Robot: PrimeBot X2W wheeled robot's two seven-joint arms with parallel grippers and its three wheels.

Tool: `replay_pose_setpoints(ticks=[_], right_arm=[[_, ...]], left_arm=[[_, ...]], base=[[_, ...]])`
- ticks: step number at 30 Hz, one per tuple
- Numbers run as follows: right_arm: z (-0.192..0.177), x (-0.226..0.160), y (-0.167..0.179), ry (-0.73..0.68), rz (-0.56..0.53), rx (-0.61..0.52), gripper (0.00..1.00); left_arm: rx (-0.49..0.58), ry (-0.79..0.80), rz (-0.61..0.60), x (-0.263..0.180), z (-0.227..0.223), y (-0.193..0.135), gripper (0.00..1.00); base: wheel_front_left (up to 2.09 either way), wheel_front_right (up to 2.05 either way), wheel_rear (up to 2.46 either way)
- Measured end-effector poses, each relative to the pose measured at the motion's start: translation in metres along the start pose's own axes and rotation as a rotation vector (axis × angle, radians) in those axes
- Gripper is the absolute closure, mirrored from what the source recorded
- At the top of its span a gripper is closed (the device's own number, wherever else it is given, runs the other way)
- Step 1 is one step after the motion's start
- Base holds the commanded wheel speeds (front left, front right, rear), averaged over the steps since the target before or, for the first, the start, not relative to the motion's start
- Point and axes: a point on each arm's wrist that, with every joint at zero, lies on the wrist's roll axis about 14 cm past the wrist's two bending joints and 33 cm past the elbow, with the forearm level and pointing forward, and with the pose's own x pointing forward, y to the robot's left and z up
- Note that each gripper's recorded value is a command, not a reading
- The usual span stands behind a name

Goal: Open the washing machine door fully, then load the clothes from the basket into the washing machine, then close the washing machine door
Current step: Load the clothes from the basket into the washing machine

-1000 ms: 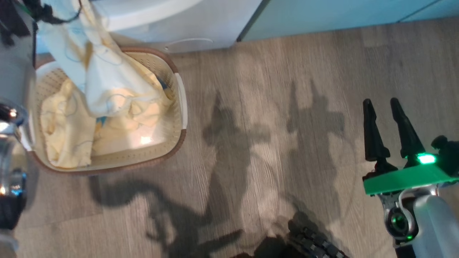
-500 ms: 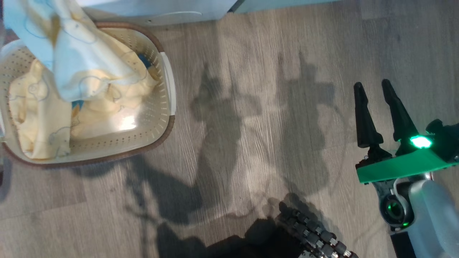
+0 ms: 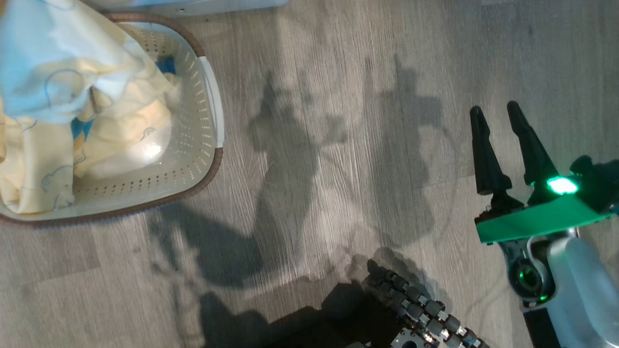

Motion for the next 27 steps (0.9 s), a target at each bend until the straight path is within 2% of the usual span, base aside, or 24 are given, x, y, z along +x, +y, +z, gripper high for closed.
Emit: replay_pose_setpoints(ticks=[2, 7, 13, 14, 15, 16, 17, 27], right_arm=[[0.001, 0.003, 0.001, -0.005, 0.004, 0.005, 0.00], [0.003, 0.005, 0.003, -0.010, 0.011, 0.005, 0.00], [0.005, 0.005, 0.005, -0.015, 0.018, 0.009, 0.00], [0.005, 0.005, 0.006, -0.017, 0.019, 0.009, 0.00], [0.006, 0.005, 0.006, -0.018, 0.020, 0.010, 0.00], [0.006, 0.005, 0.007, -0.019, 0.022, 0.011, 0.00], [0.006, 0.005, 0.007, -0.021, 0.023, 0.012, 0.00], [0.018, 0.002, 0.013, -0.050, 0.041, 0.015, 0.00]], left_arm=[[-0.005, -0.036, 0.005, 0.001, 0.009, 0.002, 1.00], [0.017, -0.008, 0.012, -0.003, -0.002, 0.005, 1.00], [0.058, 0.178, 0.015, -0.022, -0.056, 0.007, 1.00], [0.065, 0.214, 0.016, -0.026, -0.065, 0.007, 0.83], [0.075, 0.250, 0.013, -0.031, -0.074, 0.007, 0.53], [0.092, 0.284, 0.006, -0.036, -0.082, 0.006, 0.08], [0.103, 0.310, 0.002, -0.040, -0.089, 0.006, 0.00], [0.128, 0.431, -0.026, -0.048, -0.088, -0.006, 0.00]], base=[[0.00, 0.00, 0.00], [0.00, 0.00, 0.00], [0.00, 0.00, 0.00], [0.00, 0.00, 0.00], [0.00, 0.00, 0.00], [0.00, 0.00, 0.00], [0.00, 0.00, 0.00], [0.00, 0.00, 0.00]])
